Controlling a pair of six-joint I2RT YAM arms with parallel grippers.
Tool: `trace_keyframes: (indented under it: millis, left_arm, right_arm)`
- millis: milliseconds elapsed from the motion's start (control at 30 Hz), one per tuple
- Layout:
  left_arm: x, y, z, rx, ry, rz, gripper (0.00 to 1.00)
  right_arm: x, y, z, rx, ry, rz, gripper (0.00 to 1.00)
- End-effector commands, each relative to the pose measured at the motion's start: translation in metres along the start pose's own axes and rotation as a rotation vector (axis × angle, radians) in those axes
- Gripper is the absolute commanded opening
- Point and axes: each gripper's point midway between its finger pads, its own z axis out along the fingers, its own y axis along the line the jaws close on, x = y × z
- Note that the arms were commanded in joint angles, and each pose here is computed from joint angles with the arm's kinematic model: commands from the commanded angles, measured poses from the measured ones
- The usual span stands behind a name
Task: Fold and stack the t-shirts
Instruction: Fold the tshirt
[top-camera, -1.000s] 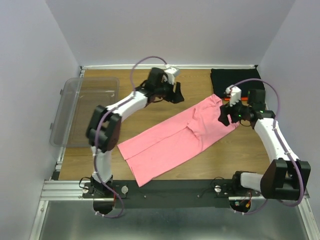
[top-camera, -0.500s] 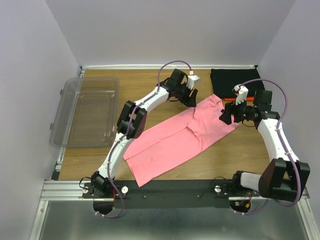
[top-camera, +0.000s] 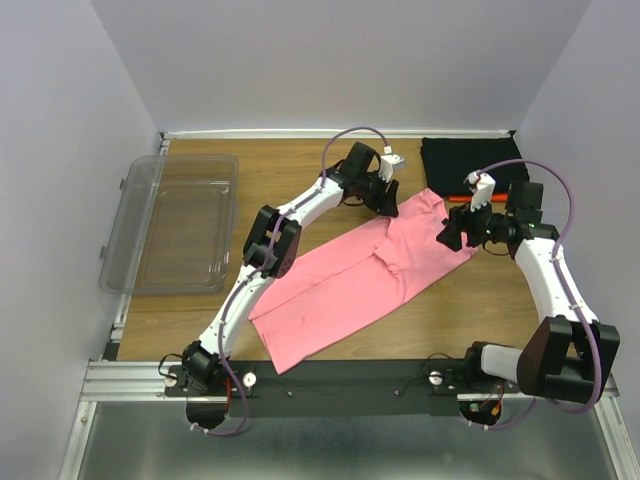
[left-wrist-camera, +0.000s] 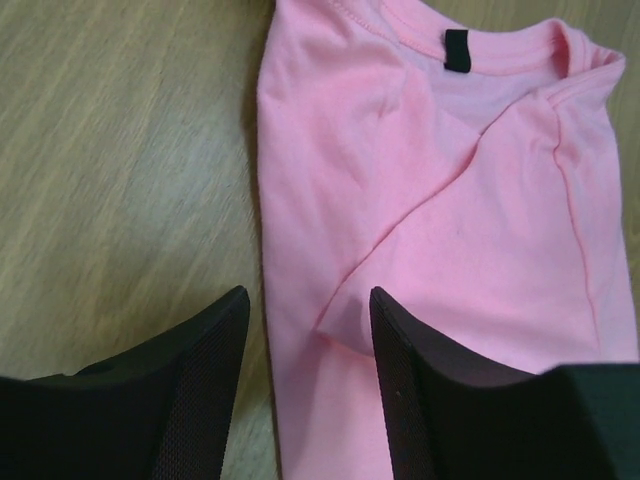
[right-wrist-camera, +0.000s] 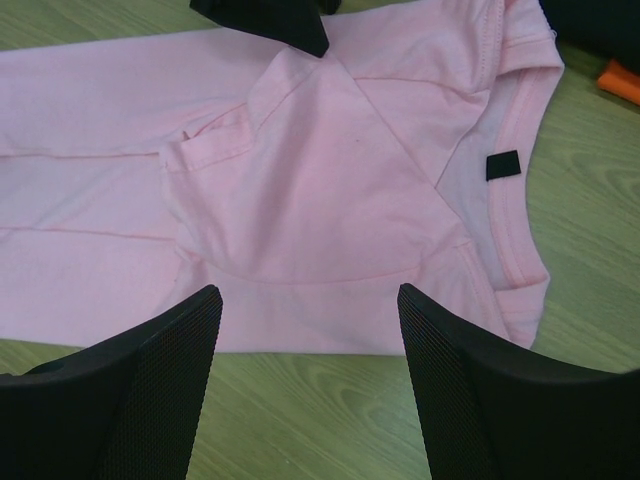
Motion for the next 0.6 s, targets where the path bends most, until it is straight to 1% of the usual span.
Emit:
trace_keyframes:
  millis: [0,33,100,133,167,200,267,367,433,467,533,567]
  left_arm:
    - [0.031,-0.007,0.018,0.047,0.067,-0.074,0.51]
    - [0.031,-0.007,0.018,0.048,0.067,-0.079,0.42]
    - [0.031,-0.008,0.018,0.048,0.068,-0.082,0.35]
    - [0.028,-0.007,0.016,0.044,0.063,-0.080,0.25]
    - [0.027,-0.008,0.016,0.044,0.060,-0.080,0.21]
    - [0.025,-0.008,0.015,0.040,0.056,-0.079,0.12]
    - [0.020,-0.005,0.012,0.023,0.044,-0.087,0.01]
    - [0.012,0.007,0.001,-0.015,0.020,-0.104,0.00]
    - [0.002,0.017,-0.014,-0.037,-0.006,-0.117,0.00]
    - [0.008,0.022,-0.017,-0.049,0.000,-0.130,0.00]
    - [0.001,0.030,-0.033,-0.070,-0.017,-0.127,0.00]
    - [0.009,0.034,-0.035,-0.076,-0.003,-0.139,0.00]
  right_arm:
    - [-0.002,0.004,-0.003,-0.014,-0.024,0.007,0.79]
    - [-0.001,0.004,-0.003,-0.015,-0.023,0.010,0.79]
    - [-0.002,0.004,-0.004,-0.013,-0.024,0.008,0.79]
    - [-0.002,0.003,-0.004,-0.013,-0.026,0.008,0.79]
    - [-0.002,0.003,-0.004,-0.013,-0.026,0.007,0.79]
    - [-0.001,0.003,-0.003,-0.012,-0.023,0.009,0.79]
    - [-0.001,0.003,-0.003,-0.011,-0.023,0.010,0.79]
    - [0.000,0.002,-0.003,-0.010,-0.022,0.011,0.79]
    - [0.000,0.002,-0.003,-0.011,-0.021,0.011,0.79]
    - [0.001,0.002,-0.003,-0.008,-0.020,0.013,0.79]
    - [0.001,0.001,-0.003,-0.009,-0.019,0.012,0.79]
    - [0.000,0.001,-0.003,-0.009,-0.019,0.014,0.79]
